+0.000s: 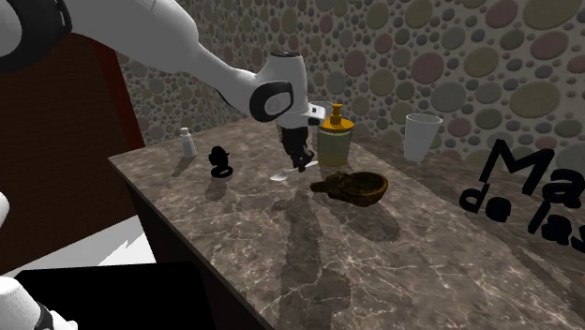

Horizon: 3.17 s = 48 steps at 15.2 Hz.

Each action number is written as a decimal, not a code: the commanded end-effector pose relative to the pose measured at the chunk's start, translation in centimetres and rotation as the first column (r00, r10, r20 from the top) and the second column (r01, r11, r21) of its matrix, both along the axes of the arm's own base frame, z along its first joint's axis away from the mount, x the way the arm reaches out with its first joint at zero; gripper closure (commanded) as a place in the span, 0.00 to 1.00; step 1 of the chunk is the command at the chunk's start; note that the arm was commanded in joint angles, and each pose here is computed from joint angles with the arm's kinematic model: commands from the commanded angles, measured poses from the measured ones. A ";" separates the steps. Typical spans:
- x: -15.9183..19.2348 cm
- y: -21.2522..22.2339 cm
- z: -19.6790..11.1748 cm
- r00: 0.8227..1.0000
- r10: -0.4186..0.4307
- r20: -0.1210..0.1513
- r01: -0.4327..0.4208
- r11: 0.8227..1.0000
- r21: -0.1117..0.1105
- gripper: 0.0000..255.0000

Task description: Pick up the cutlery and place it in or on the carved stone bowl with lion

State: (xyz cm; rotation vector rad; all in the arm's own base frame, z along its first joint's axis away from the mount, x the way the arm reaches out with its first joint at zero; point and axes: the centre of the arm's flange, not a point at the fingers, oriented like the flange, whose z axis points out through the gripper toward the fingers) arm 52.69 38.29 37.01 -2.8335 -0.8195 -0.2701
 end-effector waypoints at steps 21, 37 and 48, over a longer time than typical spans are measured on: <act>0.1 0.0 11.6 1.000 0.000 0.000 0.000 1.000 0.000 1.00; 12.0 -10.4 14.7 1.000 0.000 0.000 0.000 1.000 0.000 1.00; 13.3 -11.5 9.5 1.000 0.000 0.000 0.000 1.000 0.000 1.00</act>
